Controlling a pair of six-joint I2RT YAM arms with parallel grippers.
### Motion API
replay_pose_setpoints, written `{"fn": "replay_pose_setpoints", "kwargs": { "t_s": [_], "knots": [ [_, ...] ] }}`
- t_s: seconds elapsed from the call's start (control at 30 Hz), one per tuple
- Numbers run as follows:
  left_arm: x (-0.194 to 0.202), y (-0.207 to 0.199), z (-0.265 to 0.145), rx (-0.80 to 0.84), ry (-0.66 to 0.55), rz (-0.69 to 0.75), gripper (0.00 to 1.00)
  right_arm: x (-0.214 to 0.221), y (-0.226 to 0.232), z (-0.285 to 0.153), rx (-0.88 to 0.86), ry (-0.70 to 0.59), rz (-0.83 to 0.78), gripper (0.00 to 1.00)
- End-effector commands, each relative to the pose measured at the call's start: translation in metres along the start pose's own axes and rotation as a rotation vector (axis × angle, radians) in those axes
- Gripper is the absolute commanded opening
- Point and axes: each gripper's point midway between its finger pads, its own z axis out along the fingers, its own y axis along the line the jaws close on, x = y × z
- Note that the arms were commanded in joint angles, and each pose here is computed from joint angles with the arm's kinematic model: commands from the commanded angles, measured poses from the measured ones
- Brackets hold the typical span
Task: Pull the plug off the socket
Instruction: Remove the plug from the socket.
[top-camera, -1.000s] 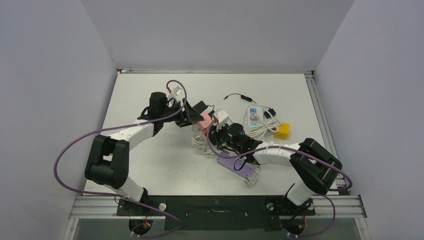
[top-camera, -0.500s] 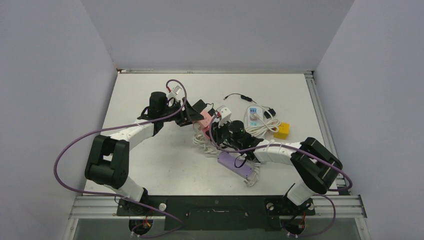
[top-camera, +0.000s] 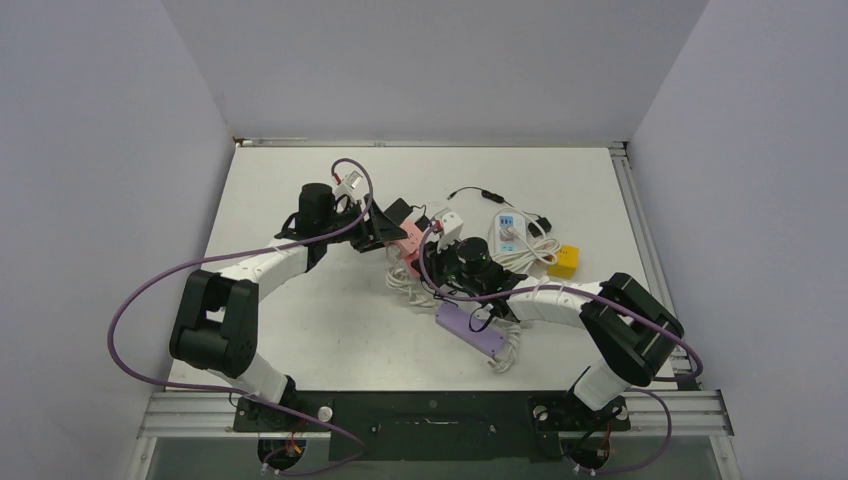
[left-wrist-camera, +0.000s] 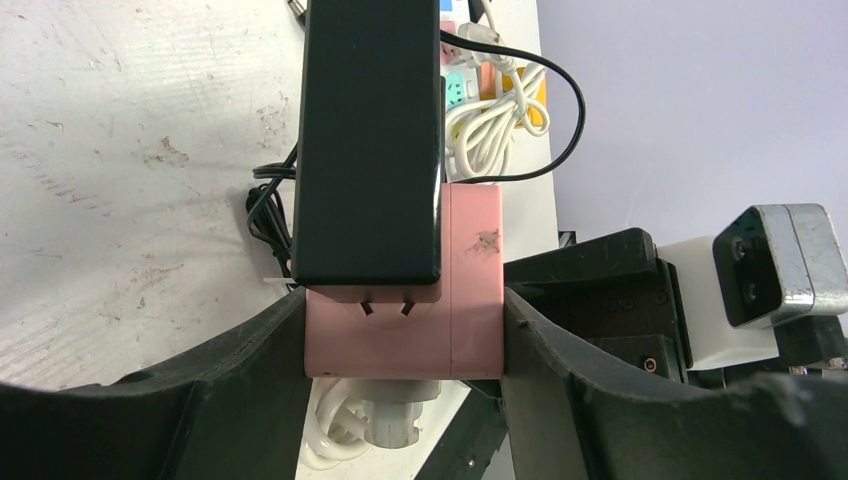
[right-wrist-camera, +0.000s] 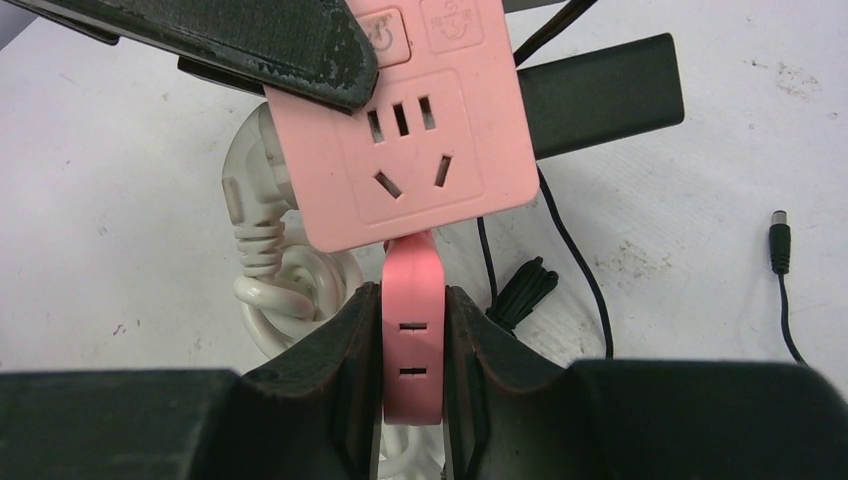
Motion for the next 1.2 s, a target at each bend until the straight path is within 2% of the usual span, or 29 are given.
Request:
{"fn": "replay_pose_setpoints", "kwargs": {
  "t_s": [0.0,0.23,0.53,0.73,1.0,1.17],
  "knots": [
    [-0.038,-0.034,-0.013,0.071,-0.109,0.107,0.00,-0.025,-0.005,-0.004,0.022,-0.084,-0.074,0.05],
    [-0.039,-0.034,-0.014,0.064,-0.111,0.111,0.00,-0.027,0.025,-0.009,-0.069,-0.098,-0.174,0.05],
    [-0.046,-0.031,-0.020,0.049,-0.130,0.115,0.00,-0.022,0.040,-0.009,-0.127,-0.087,-0.204,0.05],
    [-0.046,-0.030,-0.019,0.049,-0.128,0.113,0.00,-0.033,0.011,-0.009,0.023,-0.107,-0.091,0.05],
    [-0.046,-0.031,-0.020,0.053,-0.130,0.117,0.00,-0.017,-0.037,-0.002,0.127,-0.046,0.056,0.05],
    [-0.046,-0.032,-0.020,0.056,-0.128,0.115,0.00,-0.014,-0.042,0.000,0.135,-0.034,0.066,0.05]
  ]
}}
